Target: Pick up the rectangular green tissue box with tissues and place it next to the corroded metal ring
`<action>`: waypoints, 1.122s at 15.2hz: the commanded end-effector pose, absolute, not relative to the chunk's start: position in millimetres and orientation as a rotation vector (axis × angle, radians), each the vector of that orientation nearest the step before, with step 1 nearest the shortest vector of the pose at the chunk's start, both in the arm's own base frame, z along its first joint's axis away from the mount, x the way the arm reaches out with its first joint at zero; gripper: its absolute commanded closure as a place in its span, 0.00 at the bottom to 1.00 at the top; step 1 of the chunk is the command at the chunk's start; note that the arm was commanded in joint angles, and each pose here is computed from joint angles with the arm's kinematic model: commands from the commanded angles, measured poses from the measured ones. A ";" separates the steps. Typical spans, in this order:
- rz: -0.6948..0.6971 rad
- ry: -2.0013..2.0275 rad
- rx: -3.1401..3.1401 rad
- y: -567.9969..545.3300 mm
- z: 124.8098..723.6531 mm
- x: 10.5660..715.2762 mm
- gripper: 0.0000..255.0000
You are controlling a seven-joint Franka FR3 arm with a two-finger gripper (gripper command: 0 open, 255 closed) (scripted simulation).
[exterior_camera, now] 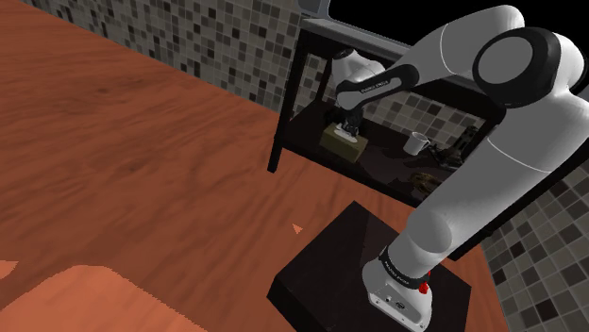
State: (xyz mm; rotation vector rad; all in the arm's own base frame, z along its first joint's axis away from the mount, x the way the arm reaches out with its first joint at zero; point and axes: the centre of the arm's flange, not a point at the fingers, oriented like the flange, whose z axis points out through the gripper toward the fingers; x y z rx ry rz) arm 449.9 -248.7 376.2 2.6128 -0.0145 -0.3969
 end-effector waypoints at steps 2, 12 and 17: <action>-0.396 -0.015 2.613 -249.0 392.5 450.1 1.00; -0.396 -0.015 2.613 -249.0 445.3 450.1 1.00; -0.396 -0.015 2.613 -249.0 471.7 450.1 1.00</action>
